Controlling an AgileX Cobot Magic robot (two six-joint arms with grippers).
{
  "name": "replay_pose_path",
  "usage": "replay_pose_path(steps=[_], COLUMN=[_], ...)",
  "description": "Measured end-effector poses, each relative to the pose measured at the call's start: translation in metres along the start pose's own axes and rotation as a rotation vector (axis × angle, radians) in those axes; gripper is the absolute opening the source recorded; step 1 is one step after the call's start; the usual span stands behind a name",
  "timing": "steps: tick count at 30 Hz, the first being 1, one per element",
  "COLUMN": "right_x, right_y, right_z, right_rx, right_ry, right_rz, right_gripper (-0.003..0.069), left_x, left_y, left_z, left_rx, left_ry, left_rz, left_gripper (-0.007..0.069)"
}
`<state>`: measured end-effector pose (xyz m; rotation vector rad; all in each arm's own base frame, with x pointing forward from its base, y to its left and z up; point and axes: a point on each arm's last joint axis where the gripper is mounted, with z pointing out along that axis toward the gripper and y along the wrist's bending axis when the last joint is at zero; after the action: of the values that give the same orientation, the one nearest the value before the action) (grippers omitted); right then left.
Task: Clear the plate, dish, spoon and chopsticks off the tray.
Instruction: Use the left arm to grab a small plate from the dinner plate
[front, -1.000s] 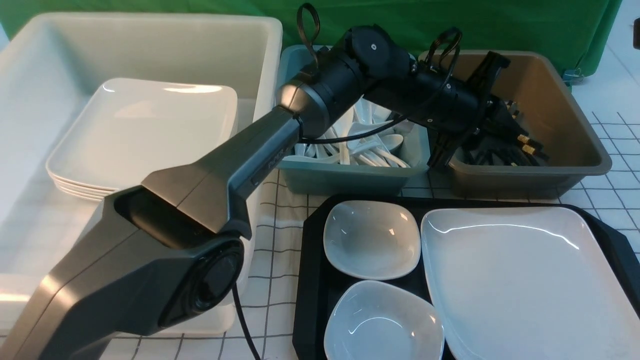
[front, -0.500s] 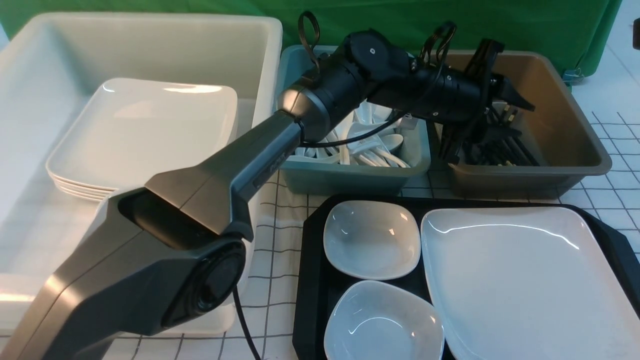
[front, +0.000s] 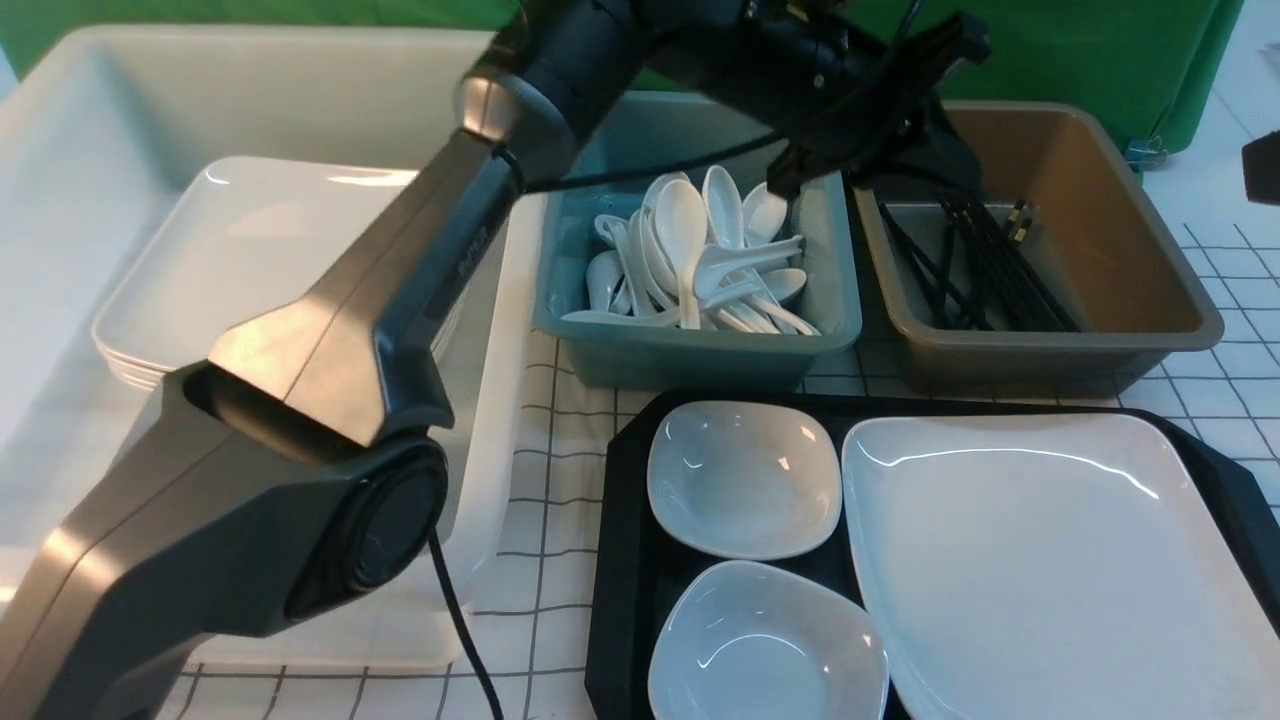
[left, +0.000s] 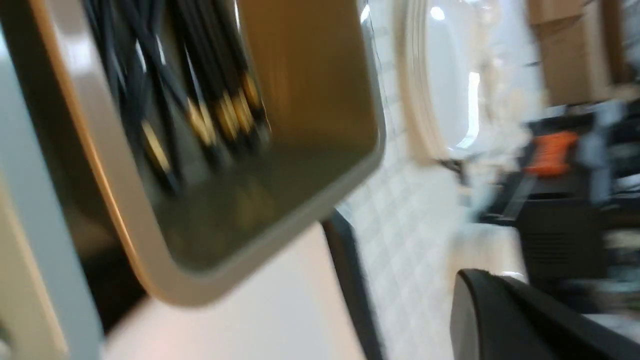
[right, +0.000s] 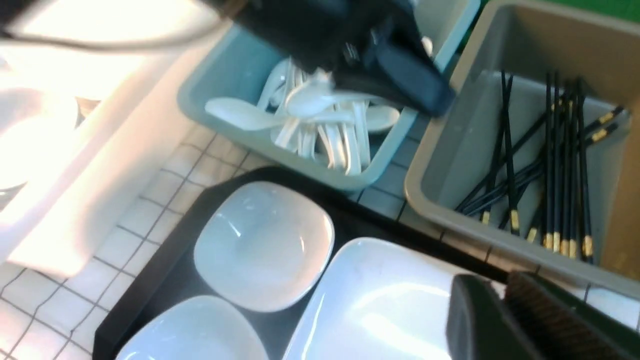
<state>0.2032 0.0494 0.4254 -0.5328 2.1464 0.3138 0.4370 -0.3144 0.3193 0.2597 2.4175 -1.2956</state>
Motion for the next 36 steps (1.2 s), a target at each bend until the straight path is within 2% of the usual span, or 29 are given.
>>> replay_pose_path(steps=[2, 6, 7, 9, 11, 14, 15, 16, 18, 20, 26, 31, 36], right_x=[0.000, 0.000, 0.001, 0.001, 0.001, 0.002, 0.002, 0.002, 0.003, 0.006, 0.019, 0.021, 0.035], right_y=[0.002, 0.004, 0.005, 0.006, 0.007, 0.009, 0.009, 0.009, 0.011, 0.013, 0.020, 0.035, 0.054], right_z=[-0.004, -0.009, -0.011, -0.013, -0.014, -0.019, -0.019, -0.021, -0.023, -0.024, -0.025, -0.021, -0.006], right_rx=[-0.003, -0.004, -0.004, -0.004, -0.006, -0.006, -0.006, -0.005, -0.007, -0.024, -0.110, -0.195, -0.306], right_ry=[-0.009, -0.022, -0.023, -0.025, -0.024, -0.033, -0.033, -0.037, -0.035, -0.003, 0.126, 0.134, 0.193], right_rz=[-0.001, -0.006, -0.009, -0.011, -0.014, -0.019, -0.019, -0.021, -0.023, -0.035, -0.142, -0.191, -0.262], right_gripper=[0.0050, 0.0040, 0.0039, 0.0039, 0.0039, 0.0039, 0.0039, 0.0040, 0.0041, 0.0041, 0.0050, 0.0050, 0.0050], left_x=[0.000, 0.006, 0.012, 0.020, 0.026, 0.045, 0.047, 0.055, 0.075, 0.095, 0.154, 0.187, 0.194], left_y=[-0.029, -0.069, -0.090, -0.111, -0.119, -0.130, -0.130, -0.132, -0.119, -0.103, -0.042, 0.006, 0.026], left_z=[-0.023, -0.049, -0.063, -0.075, -0.079, -0.085, -0.085, -0.090, -0.091, -0.097, -0.106, -0.087, -0.071], left_rx=[-0.029, -0.041, -0.051, -0.081, -0.116, -0.253, -0.254, -0.298, -0.402, -0.466, -0.616, -0.675, -0.687], left_ry=[-0.058, -0.116, -0.142, -0.157, -0.150, -0.100, -0.092, -0.071, 0.032, 0.115, 0.336, 0.466, 0.460], left_rz=[0.177, 0.338, 0.410, 0.491, 0.537, 0.616, 0.616, 0.634, 0.629, 0.584, 0.497, 0.479, 0.511], left_gripper=[-0.0004, -0.0004, -0.0004, -0.0004, -0.0004, -0.0004, -0.0004, -0.0004, -0.0004, -0.0004, -0.0003, -0.0001, 0.0025])
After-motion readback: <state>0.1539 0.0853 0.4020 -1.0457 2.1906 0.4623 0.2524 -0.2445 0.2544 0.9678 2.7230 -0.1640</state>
